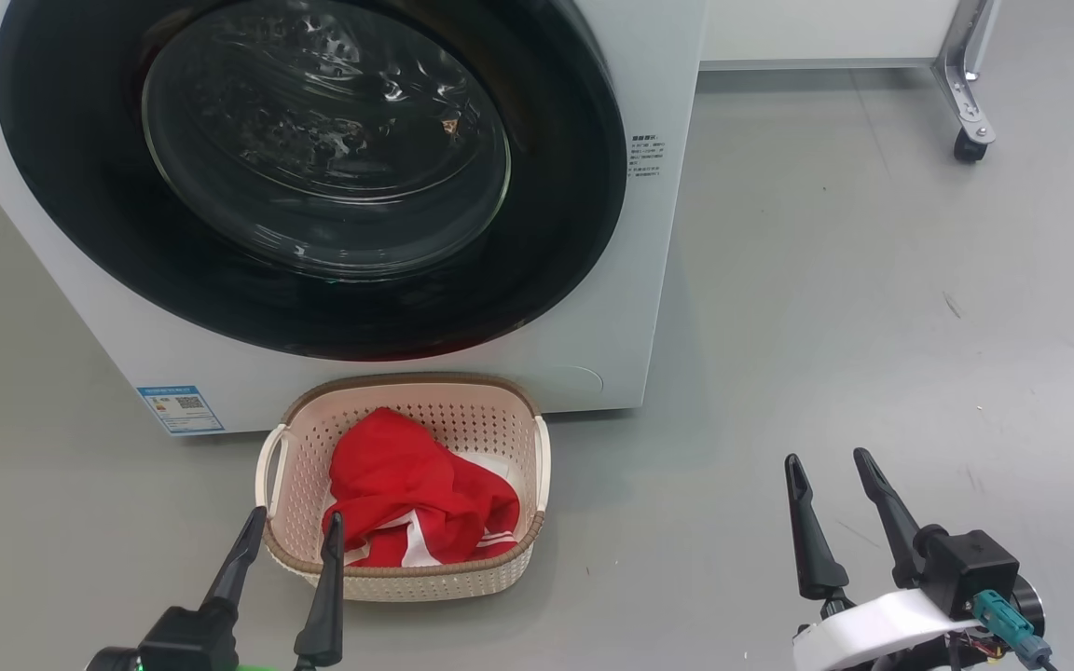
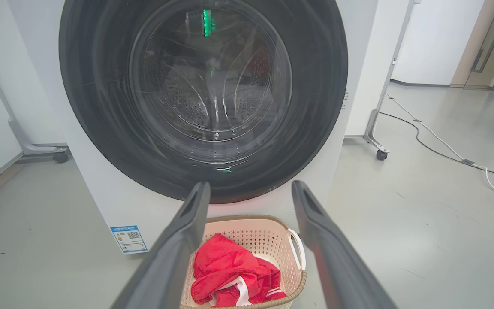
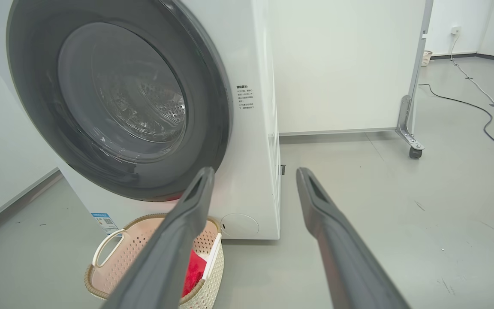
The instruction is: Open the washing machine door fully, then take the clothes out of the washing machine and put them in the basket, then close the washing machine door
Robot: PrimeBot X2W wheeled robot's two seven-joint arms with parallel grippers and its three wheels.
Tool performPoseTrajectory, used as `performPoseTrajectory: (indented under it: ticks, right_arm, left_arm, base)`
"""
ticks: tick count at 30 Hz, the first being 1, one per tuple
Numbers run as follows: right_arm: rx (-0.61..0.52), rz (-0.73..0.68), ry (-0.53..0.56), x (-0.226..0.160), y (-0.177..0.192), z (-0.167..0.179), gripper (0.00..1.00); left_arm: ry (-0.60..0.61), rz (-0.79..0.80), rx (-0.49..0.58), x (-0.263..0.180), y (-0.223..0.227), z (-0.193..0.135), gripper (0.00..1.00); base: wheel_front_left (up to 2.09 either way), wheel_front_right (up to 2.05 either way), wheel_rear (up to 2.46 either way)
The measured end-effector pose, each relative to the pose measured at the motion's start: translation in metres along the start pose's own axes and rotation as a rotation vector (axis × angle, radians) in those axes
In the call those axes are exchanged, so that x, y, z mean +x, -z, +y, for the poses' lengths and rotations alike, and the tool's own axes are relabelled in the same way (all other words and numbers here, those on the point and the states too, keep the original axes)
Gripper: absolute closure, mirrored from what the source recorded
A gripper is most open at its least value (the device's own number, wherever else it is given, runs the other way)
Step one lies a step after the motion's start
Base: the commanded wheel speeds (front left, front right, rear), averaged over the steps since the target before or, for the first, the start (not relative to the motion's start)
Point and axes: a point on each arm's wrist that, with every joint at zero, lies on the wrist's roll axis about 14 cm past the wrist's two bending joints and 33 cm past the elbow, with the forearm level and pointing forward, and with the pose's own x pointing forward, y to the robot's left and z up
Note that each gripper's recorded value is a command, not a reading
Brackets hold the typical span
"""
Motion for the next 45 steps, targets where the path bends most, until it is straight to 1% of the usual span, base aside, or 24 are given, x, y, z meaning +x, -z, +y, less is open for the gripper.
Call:
performPoseTrajectory:
  ticks: [24, 31, 39, 40, 45]
  right_arm:
    - [0.001, -0.010, 0.009, -0.005, -0.003, 0.000, 0.00]
    - [-0.029, -0.011, 0.003, -0.007, -0.004, -0.002, 0.00]
    - [-0.032, -0.005, 0.006, -0.009, -0.002, -0.003, 0.00]
    - [-0.032, -0.002, 0.009, -0.010, -0.001, -0.003, 1.00]
    - [-0.027, 0.065, 0.031, -0.019, 0.020, -0.008, 1.00]
  left_arm:
    - [0.007, 0.002, 0.000, -0.002, -0.002, -0.004, 0.00]
    - [0.010, 0.005, 0.000, -0.004, -0.002, -0.005, 0.00]
    - [0.009, 0.010, -0.001, -0.006, -0.001, -0.005, 0.00]
    - [0.009, 0.012, -0.001, -0.006, 0.000, -0.005, 1.00]
    - [0.003, 0.065, -0.009, -0.009, 0.018, -0.006, 1.00]
  base:
    - [0.00, 0.00, 0.00]
    - [0.00, 0.00, 0.00]
    - [0.00, 0.00, 0.00]
    - [0.00, 0.00, 0.00]
    - [0.00, 0.00, 0.00]
